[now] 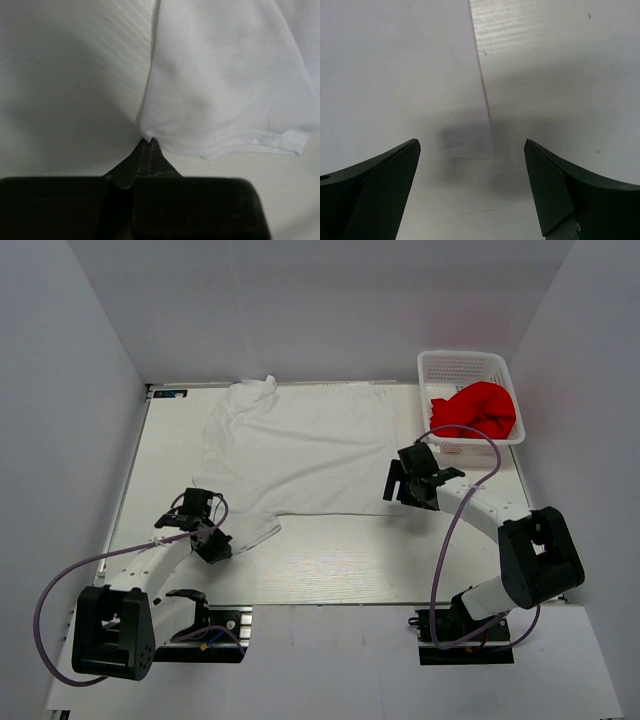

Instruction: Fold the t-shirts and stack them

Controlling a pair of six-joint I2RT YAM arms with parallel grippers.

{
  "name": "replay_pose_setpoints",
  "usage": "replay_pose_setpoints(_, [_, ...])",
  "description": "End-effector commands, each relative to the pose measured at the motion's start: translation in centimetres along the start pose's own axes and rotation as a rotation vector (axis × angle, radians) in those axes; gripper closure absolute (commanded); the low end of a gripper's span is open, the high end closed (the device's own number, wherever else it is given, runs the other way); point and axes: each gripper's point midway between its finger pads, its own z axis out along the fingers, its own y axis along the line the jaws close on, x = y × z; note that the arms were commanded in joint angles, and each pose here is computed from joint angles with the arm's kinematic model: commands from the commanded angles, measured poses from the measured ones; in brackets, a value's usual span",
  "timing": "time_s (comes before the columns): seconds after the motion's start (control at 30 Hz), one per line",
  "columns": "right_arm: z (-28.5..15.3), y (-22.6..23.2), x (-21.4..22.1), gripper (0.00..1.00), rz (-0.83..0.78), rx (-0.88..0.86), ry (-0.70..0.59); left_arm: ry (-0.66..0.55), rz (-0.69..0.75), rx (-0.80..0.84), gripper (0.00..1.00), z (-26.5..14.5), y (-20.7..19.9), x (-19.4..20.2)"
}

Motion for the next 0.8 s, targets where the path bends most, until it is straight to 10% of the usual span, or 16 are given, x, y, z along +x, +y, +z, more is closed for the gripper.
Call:
replay_pose_setpoints(0.0, [-0.5,-1.1,1.4,0.10,-0.020,0.019,0.034,-0.005,0.026,-0.007,1.00,0.5,0.5,0.2])
replay_pose_setpoints(0.37, [2.0,0.3,3.0,0.21,0.041,-0.029,0.092,-0.055,0.024,0.072,1.00,-0.9,-0.9,-0.7])
replay_pose_setpoints(0.77, [2.9,-1.3,4.3,0.90,0.043,0.043,0.139,-0.114,0.059,0.161,1.00,-2.8,-2.7,-2.0])
